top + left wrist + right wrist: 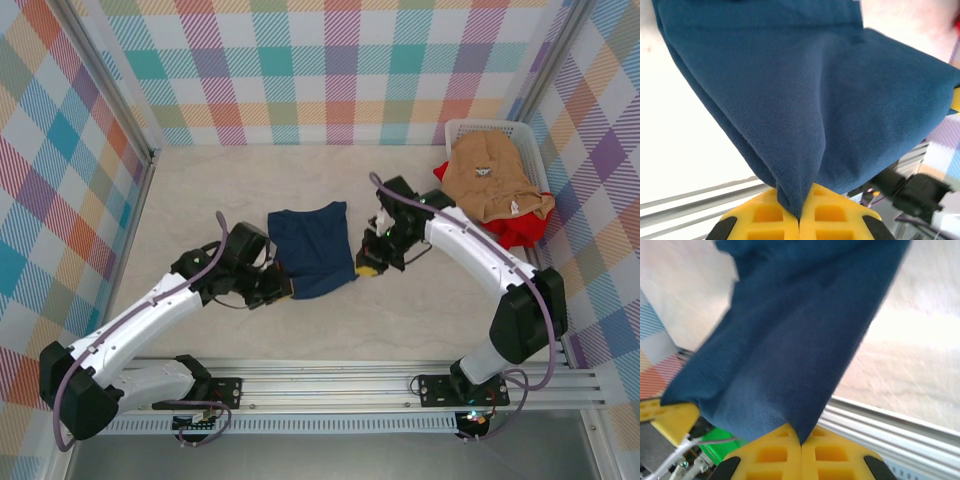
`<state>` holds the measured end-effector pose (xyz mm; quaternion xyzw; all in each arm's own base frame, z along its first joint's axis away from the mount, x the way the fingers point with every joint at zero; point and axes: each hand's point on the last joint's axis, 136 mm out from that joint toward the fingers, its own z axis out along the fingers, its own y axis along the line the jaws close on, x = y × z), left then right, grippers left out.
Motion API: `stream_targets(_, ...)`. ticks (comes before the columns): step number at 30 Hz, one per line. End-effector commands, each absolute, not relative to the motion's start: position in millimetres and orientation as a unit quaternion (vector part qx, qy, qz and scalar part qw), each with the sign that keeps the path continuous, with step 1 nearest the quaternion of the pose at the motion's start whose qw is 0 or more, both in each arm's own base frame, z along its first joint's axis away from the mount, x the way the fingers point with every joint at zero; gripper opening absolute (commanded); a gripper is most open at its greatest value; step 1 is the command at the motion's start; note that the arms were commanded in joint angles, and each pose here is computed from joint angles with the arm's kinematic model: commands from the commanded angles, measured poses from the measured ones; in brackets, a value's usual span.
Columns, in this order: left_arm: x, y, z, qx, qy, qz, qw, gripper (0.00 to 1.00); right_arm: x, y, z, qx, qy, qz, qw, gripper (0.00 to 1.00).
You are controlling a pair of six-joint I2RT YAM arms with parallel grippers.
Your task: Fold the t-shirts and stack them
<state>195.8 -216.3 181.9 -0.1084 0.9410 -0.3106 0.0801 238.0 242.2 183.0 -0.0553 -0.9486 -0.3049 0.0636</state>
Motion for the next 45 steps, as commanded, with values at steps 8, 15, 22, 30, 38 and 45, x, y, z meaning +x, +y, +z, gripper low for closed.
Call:
stream_targets(8, 299, -184, 204, -0.235, 0.918, -0.297, 0.116, 0.00, 335, 262, 202, -0.083, -0.945, -0.315, 0.039, 0.00)
stream_targets(15, 385, -169, 186, -0.274, 0.910, -0.290, 0.113, 0.01, 412, 275, 175, -0.110, -0.941, -0.318, 0.037, 0.00)
stream_targets(22, 454, -159, 117, -0.286, 0.919, -0.260, 0.082, 0.29, 490, 290, 129, -0.114, -0.921, -0.372, 0.016, 0.32)
stream_targets(30, 448, -134, 153, -0.284, 0.923, -0.204, 0.161, 0.61, 506, 257, 151, -0.086, -0.941, -0.319, -0.079, 0.55)
stream_targets(38, 367, -218, 117, -0.332, 0.901, -0.274, 0.052, 0.50, 437, 255, 128, -0.125, -0.931, -0.340, -0.040, 0.33)
stream_targets(45, 374, -284, 109, -0.401, 0.872, -0.279, 0.016, 0.41, 410, 251, 102, -0.154, -0.925, -0.347, -0.018, 0.20)
